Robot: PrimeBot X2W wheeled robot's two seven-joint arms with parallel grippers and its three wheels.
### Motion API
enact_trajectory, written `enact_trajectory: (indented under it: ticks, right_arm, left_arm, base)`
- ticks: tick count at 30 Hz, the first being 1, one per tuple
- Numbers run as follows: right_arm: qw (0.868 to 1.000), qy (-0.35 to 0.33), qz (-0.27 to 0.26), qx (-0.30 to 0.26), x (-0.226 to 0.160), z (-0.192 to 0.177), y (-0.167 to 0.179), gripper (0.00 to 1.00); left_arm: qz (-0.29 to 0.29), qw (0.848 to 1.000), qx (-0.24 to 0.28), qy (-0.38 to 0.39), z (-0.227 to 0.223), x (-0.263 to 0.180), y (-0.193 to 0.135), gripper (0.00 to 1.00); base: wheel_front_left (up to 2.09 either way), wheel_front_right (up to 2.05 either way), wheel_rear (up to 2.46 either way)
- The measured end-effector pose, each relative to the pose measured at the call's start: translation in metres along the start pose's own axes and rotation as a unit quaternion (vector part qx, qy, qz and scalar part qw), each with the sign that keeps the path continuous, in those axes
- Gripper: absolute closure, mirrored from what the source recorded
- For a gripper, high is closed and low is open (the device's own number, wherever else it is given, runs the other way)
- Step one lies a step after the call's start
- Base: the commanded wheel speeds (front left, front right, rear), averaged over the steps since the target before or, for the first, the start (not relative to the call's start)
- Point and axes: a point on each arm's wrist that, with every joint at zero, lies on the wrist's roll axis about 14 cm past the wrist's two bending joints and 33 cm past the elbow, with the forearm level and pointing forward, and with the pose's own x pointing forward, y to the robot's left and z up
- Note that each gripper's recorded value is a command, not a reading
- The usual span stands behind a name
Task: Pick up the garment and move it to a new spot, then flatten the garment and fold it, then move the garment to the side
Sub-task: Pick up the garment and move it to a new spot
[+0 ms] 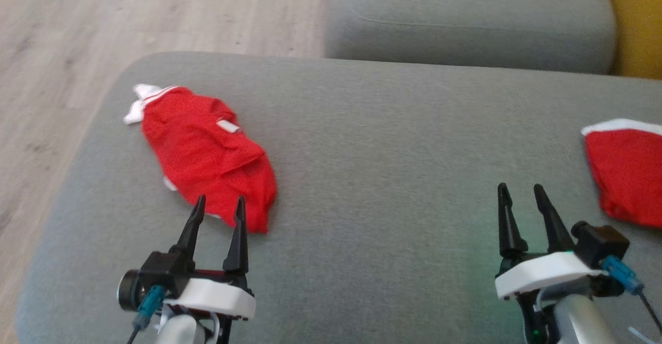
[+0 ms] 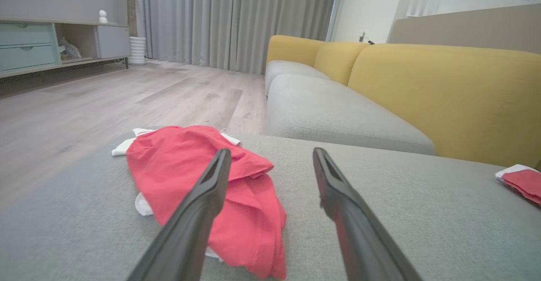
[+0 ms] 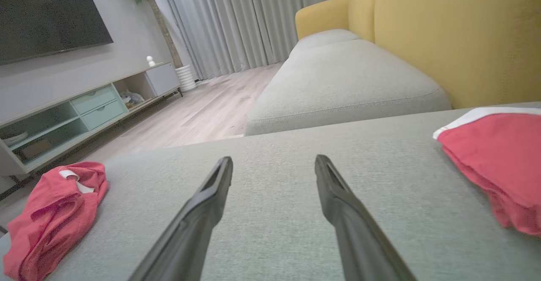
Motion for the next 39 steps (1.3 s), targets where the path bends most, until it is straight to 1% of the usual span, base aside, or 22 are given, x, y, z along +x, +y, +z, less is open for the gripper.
enact_trajectory:
  ticks: [7,14,18,22,27,32,35,39]
  right_arm:
    - [0.998,0.023,0.066,0.004,0.005,-0.015,0.046,0.0]
    - [0.99,0.027,0.135,0.003,0.013,-0.016,0.093,0.0]
    - [0.985,0.042,0.167,0.001,0.008,-0.025,0.115,0.0]
    - [0.981,0.047,0.186,0.0,0.007,-0.028,0.128,0.0]
    - [0.981,0.051,0.189,0.004,0.007,-0.03,0.13,0.0]
    - [0.983,0.058,0.175,0.011,0.008,-0.036,0.12,0.0]
    - [0.984,0.062,0.167,0.01,0.009,-0.04,0.113,0.0]
    - [0.987,0.067,0.146,0.011,0.015,-0.045,0.097,0.0]
  left_arm:
    - [0.051,0.999,0.005,-0.011,0.007,-0.023,0.031,0.0]
    - [0.109,0.994,0.004,-0.021,0.01,-0.054,0.063,0.0]
    - [0.135,0.991,0.007,-0.022,0.009,-0.071,0.076,0.0]
    - [0.153,0.988,0.004,-0.025,0.009,-0.083,0.085,0.0]
    - [0.151,0.988,0.008,-0.021,0.007,-0.083,0.085,0.0]
    - [0.133,0.991,0.014,0.005,-0.006,-0.074,0.081,0.0]
    - [0.118,0.993,0.023,0.02,-0.011,-0.064,0.078,0.0]
    - [0.072,0.994,0.056,0.056,-0.012,-0.03,0.073,0.0]
  base:
    - [0.0,0.0,0.0]
    - [0.0,0.0,0.0]
    - [0.0,0.0,0.0]
    - [0.0,0.0,0.0]
    - [0.0,0.0,0.0]
    - [0.0,0.0,0.0]
    - [0.0,0.0,0.0]
    - [0.0,0.0,0.0]
